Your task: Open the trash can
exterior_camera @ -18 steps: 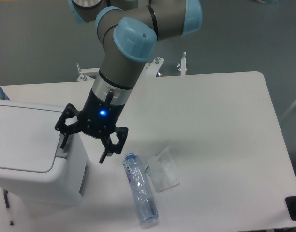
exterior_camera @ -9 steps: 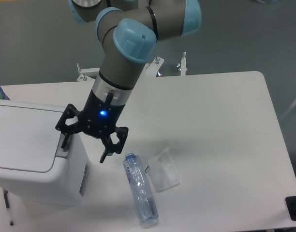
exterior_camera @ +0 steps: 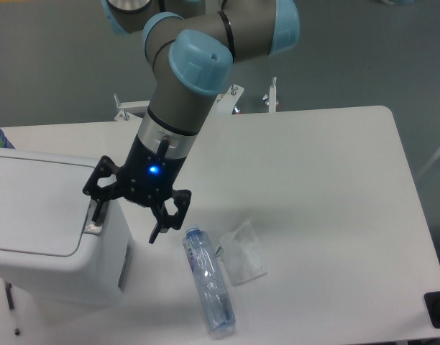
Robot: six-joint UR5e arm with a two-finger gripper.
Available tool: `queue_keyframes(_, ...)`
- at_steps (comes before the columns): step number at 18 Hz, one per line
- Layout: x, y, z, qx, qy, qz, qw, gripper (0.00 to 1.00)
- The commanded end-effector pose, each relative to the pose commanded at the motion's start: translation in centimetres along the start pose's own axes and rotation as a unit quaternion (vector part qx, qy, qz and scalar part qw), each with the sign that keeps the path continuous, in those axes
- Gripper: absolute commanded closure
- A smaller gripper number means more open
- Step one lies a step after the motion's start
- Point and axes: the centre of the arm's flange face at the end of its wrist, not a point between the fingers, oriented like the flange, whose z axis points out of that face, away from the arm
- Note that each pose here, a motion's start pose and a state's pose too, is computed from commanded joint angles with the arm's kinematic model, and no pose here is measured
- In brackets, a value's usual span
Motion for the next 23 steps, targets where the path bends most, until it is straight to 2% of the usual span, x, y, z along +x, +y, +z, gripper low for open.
queue_keyframes(9, -0.5, -0.5, -1.4, 0.011, -0.006, -0.001, 0.9999, 0.0)
queue_keyframes(15, -8.6, -0.2, -6.4, 0.071, -0.064, -0.023, 0.9951, 0.0)
queue_keyframes(18, -13.5, 0.5, -8.2, 0.088, -0.095, -0.001, 0.9916, 0.0)
queue_keyframes(20, -14.8, 1.0, -7.5, 0.078, -0.099, 0.029, 0.9916, 0.0)
queue_keyframes(21, -15.4, 1.3, -7.3, 0.064, -0.114, 0.045, 0.9904, 0.0)
queue_keyframes(23, -17.6, 2.1, -7.4, 0.016, -0.176, 0.063, 0.9823, 0.0)
